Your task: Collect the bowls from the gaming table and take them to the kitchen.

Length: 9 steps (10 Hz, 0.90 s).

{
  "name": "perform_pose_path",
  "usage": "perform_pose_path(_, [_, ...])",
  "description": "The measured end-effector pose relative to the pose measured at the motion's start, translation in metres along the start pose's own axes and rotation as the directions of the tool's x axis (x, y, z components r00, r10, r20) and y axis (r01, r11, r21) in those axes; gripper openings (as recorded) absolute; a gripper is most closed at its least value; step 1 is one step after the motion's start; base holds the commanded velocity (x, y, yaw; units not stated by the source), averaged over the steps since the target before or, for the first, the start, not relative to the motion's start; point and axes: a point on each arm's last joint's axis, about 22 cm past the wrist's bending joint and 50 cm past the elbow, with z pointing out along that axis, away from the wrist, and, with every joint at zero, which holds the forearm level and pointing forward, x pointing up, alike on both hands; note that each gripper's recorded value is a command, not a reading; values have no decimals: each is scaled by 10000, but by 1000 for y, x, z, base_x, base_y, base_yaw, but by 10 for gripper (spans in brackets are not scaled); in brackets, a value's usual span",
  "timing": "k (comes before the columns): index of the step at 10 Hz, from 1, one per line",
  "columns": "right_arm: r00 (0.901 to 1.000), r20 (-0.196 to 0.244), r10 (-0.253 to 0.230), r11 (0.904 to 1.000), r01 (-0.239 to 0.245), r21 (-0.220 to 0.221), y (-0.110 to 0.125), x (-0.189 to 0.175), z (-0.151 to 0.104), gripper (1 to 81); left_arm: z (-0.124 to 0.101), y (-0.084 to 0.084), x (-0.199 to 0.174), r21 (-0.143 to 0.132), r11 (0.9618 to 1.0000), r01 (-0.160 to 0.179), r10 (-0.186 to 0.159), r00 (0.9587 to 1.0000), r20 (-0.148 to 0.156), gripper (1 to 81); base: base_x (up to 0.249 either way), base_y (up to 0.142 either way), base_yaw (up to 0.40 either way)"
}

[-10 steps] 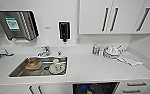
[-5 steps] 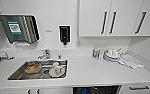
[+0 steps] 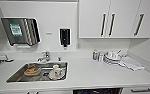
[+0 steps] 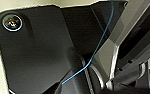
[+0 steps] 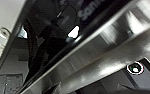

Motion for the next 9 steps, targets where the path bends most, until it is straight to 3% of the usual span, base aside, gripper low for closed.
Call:
perform_pose_path(2, [9999,-111,-69,9996,72,266,-24,22,-4,811,0,-2,-7,28,10000,22,-22,10000,84,811,0,0,0])
perform_pose_path(4, [9964,-849,17,9931,82,1170,-74,62,-25,811,-1,-2,-12,31,10000,45,-45,9999,143,811,0,0,0])
perform_pose_path(5, [9924,-1226,-69,9848,281,1716,-103,79,-42,811,-1,-3,-12,43,10000,47,-48,9999,141,811,0,0,0])
perform_pose_path(6, [9908,-1345,-156,9744,452,2202,-125,81,-58,811,-1,-2,-10,28,10000,39,-40,9999,124,811,0,0,0])
perform_pose_path(7, [9926,-1187,-242,9609,559,2711,-146,67,-71,811,0,0,-9,0,10000,38,-38,9999,108,811,0,0,0])
perform_pose_path(9, [9935,-922,-672,9179,978,3845,-193,27,-97,811,2,4,-8,-47,10000,42,-42,9999,95,811,0,0,0])
